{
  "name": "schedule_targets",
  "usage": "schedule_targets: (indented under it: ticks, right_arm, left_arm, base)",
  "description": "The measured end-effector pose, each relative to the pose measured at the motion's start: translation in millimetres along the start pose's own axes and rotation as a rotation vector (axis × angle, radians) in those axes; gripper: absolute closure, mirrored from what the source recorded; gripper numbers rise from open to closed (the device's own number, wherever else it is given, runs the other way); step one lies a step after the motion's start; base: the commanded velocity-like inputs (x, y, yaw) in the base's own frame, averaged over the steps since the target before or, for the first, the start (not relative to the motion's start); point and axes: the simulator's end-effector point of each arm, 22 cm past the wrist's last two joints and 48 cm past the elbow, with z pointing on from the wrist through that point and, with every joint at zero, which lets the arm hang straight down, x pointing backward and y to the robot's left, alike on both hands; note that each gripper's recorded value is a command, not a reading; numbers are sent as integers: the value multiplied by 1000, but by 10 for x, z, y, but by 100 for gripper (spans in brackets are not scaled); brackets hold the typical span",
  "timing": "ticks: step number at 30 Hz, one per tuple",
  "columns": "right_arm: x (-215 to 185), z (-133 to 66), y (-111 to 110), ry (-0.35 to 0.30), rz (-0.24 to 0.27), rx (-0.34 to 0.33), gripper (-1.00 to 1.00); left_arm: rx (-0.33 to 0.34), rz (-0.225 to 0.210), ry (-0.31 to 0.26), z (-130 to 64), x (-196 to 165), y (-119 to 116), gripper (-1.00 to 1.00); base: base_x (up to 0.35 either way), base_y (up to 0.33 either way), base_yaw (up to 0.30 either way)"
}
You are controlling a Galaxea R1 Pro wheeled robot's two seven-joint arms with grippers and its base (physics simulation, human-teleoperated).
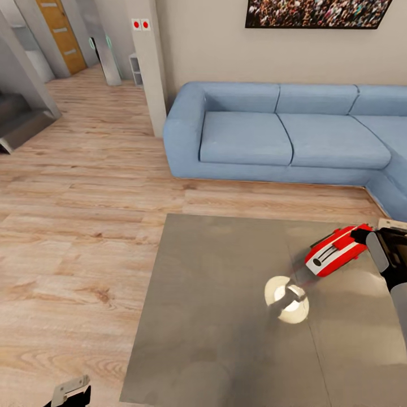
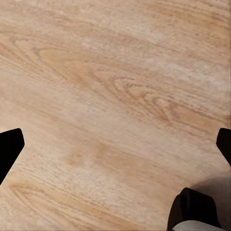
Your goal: Turn on the radio receiver that's on the table in the living room.
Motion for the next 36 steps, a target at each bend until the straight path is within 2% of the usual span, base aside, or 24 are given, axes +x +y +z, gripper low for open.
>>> schedule_targets:
  ticks: [2,3,6,10,20,24,30,36]
  right_arm:
    - [0,1,16,0,1,-7,-100]
    - [24,-11,218,6,-2,-86,-100]
    - [50,-47,476,12,-6,-191,-100]
    - [66,-70,585,17,-8,-236,-100]
    - [83,-84,648,21,-8,-255,-100]
    - [91,-80,643,24,-5,-254,-100]
    - [259,-13,605,61,-5,-241,-100]
    - [283,3,591,63,-4,-237,-100]
  left_arm:
    - [1,-1,0,-1,3,-8,-100]
    - [2,-1,1,-1,5,-13,-100]
    - [2,-1,1,-1,6,-15,-100]
    - [2,-2,1,-1,6,-15,-100]
    - [2,-1,1,-1,6,-17,-100]
    - [1,0,0,-1,4,-10,-100]
    - [1,0,0,-1,3,-5,-100]
    - [1,0,0,0,1,-5,-100]
  base:
    - [0,0,0]
    - [0,0,0]
    - [0,0,0]
    - [0,0,0]
    - [0,0,0]
    - [0,0,0]
    - [0,0,0]
    - [0,0,0]
